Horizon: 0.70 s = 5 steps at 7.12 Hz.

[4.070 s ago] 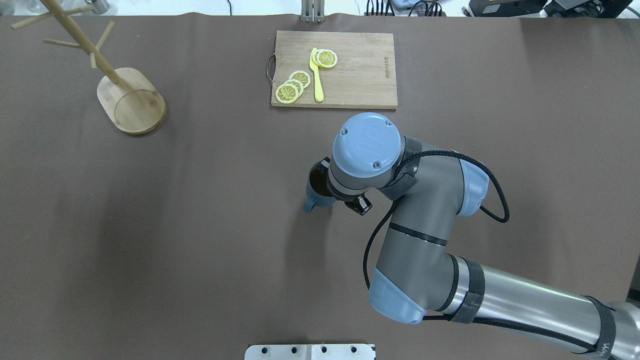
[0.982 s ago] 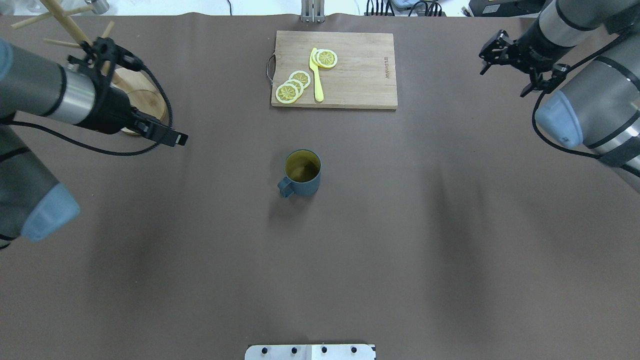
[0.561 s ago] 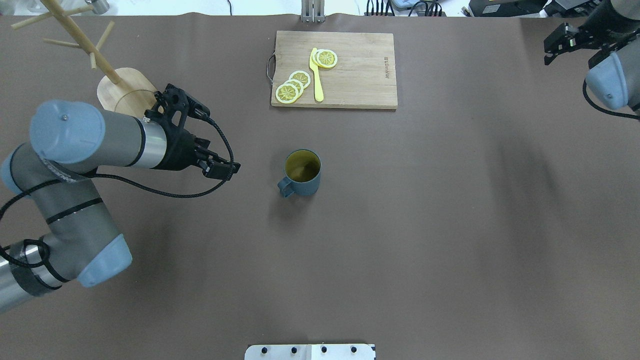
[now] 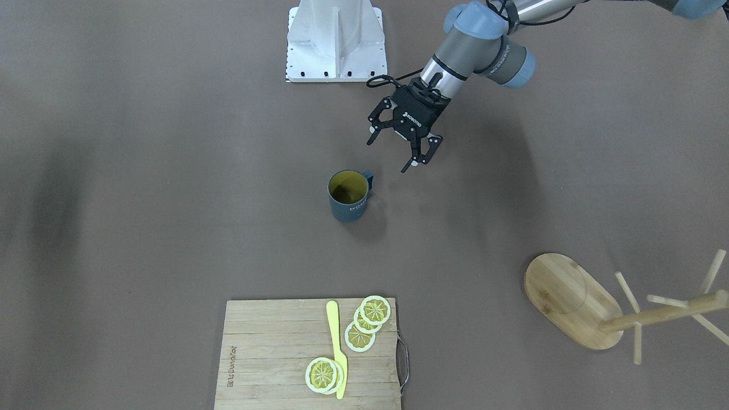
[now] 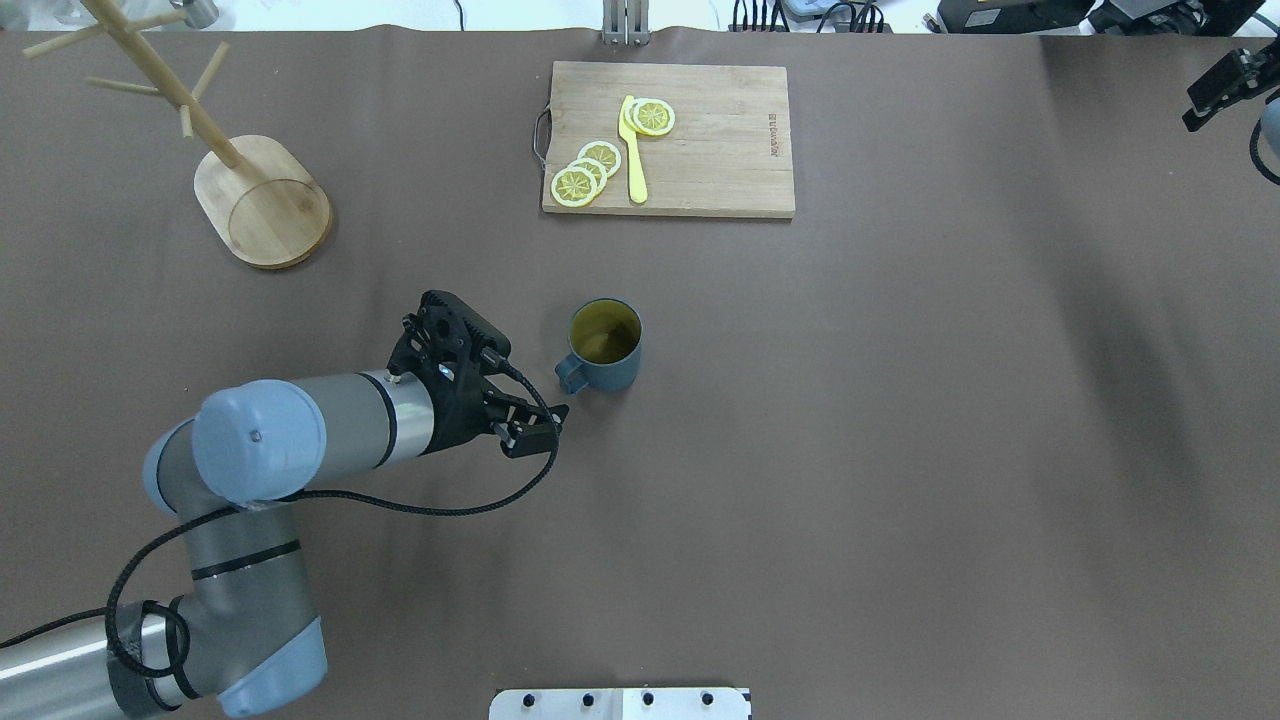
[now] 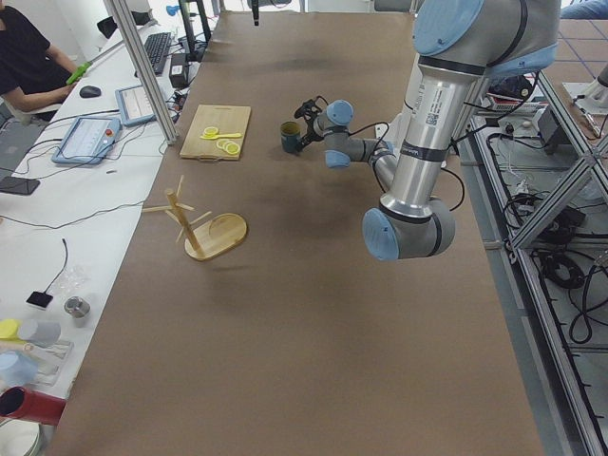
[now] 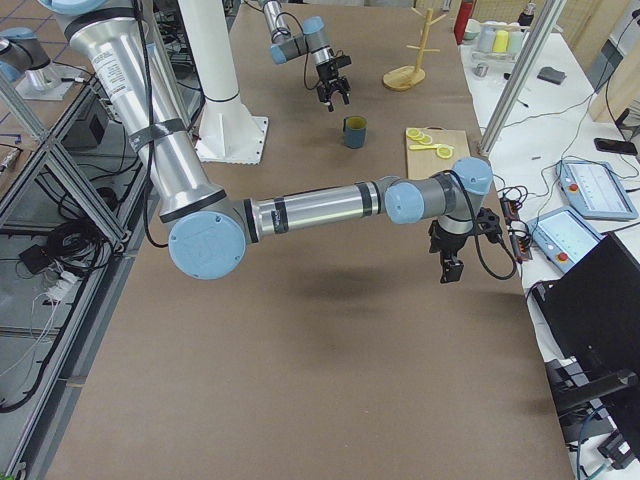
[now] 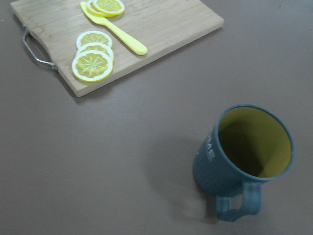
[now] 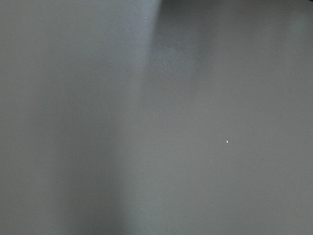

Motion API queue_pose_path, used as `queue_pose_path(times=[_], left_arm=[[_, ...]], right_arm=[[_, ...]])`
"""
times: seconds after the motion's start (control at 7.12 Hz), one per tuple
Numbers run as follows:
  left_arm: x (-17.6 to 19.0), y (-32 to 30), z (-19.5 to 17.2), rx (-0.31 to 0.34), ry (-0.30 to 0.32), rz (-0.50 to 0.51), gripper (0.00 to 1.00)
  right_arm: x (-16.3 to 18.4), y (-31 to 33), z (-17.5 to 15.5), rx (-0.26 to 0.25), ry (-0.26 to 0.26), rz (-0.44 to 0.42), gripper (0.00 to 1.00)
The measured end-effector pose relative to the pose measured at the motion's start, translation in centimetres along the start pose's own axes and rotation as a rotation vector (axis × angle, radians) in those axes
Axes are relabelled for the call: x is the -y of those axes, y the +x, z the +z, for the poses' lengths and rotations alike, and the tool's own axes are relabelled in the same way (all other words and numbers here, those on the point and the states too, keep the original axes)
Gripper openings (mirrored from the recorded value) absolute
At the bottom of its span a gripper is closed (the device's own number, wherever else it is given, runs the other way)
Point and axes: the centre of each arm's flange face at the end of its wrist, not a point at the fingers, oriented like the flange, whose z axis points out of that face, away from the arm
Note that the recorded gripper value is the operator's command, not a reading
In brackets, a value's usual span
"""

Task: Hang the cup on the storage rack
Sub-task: 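Grasp the blue mug rim with the left gripper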

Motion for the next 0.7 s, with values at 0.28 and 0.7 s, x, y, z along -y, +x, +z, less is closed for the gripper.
queue_pose_path(times=[0.28, 0.7], left_arm=[[-1.0, 3.1, 1.5, 0.005, 0.019, 0.005, 0.97], [0.0, 2.7, 1.8, 0.017, 0.043, 0.006, 0.97]], right_arm=[[-1.7, 2.5, 1.0, 0.058, -0.024, -0.039, 1.0], [-4.9, 5.7, 1.5, 0.156, -0.031, -0.038, 1.0]])
